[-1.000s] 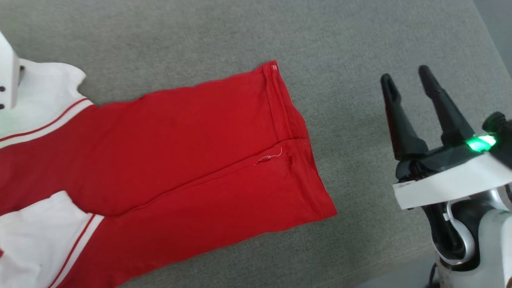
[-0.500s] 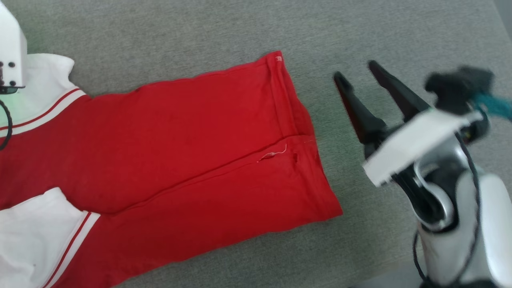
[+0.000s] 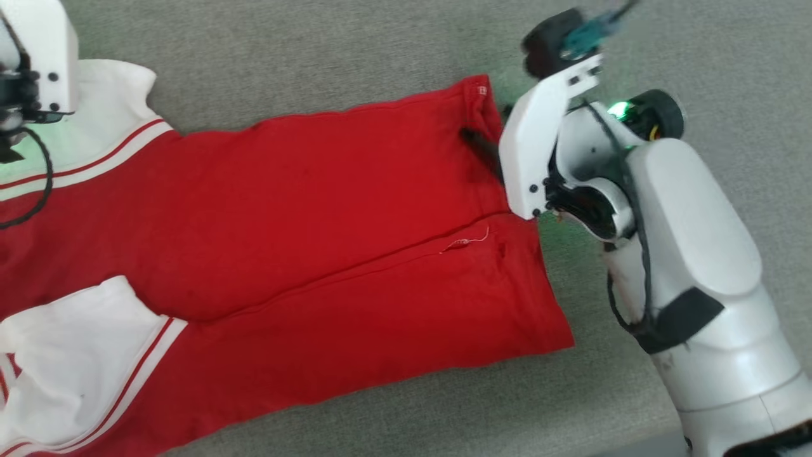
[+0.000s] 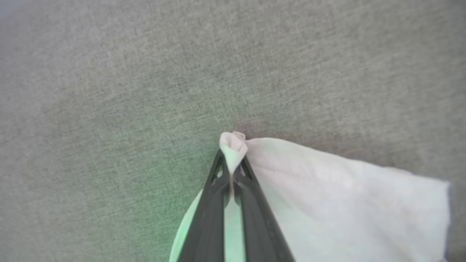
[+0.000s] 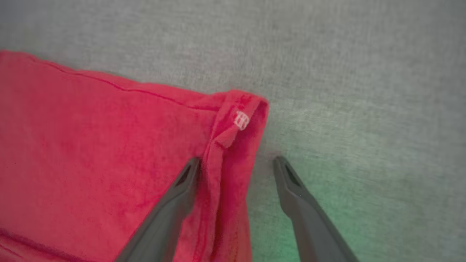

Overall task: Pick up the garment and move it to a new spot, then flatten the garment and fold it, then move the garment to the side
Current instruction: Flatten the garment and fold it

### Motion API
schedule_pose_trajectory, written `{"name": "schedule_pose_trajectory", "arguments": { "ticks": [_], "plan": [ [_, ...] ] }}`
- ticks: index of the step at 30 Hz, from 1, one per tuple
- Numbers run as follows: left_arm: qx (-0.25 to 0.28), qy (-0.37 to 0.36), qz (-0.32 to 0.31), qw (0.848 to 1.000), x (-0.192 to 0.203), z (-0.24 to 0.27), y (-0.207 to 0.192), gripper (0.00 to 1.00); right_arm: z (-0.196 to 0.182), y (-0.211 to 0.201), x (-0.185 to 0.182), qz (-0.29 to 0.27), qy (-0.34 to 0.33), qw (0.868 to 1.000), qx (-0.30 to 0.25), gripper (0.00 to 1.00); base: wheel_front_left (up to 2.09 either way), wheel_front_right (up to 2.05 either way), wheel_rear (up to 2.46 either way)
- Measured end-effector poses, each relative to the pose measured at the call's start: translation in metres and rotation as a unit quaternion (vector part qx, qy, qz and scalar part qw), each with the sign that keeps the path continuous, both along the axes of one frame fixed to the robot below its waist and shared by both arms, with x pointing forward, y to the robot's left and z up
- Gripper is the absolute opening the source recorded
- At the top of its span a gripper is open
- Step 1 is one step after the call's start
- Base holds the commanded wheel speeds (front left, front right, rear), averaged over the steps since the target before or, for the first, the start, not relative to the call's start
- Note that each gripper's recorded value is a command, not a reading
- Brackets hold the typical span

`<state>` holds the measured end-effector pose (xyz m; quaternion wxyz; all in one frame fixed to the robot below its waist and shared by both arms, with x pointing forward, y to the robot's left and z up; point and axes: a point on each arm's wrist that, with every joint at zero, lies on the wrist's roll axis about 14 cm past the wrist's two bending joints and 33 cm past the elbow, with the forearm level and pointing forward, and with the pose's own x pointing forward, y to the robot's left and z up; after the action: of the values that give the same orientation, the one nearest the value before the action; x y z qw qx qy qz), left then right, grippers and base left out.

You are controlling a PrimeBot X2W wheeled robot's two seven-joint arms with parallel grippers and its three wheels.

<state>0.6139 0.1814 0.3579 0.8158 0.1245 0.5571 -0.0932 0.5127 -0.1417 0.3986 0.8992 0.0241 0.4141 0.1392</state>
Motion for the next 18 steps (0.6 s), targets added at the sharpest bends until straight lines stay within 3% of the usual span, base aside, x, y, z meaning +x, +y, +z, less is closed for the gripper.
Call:
{"name": "schedule_pose_trajectory", "arguments": {
  "ticks": [4,11,12,13,18],
  "plan": [
    [-0.005,-0.006,0.003,1.0,0.0,0.002,0.001,0.0,-0.014,0.011,-0.003,0.019,0.053,0.998,0.004,1.0,0.0,0.0,0.0],
    [-0.013,-0.023,0.006,1.0,-0.003,0.008,0.006,0.0,-0.018,0.022,0.005,0.032,0.058,0.998,0.004,1.0,0.0,0.0,0.0],
    [-0.014,-0.027,0.006,1.0,-0.003,0.01,0.007,0.0,-0.019,0.022,0.006,0.034,0.057,0.998,0.003,0.33,0.0,0.0,0.0],
    [-0.017,-0.028,0.008,0.999,-0.005,0.012,0.007,0.0,-0.019,0.023,0.005,0.038,0.057,0.998,0.0,0.0,0.0,0.0,0.0],
    [-0.024,-0.043,0.008,0.999,-0.012,0.026,0.009,0.0,-0.01,0.025,0.01,0.044,0.024,0.999,-0.001,0.0,0.0,0.0,0.0]
  ]
}}
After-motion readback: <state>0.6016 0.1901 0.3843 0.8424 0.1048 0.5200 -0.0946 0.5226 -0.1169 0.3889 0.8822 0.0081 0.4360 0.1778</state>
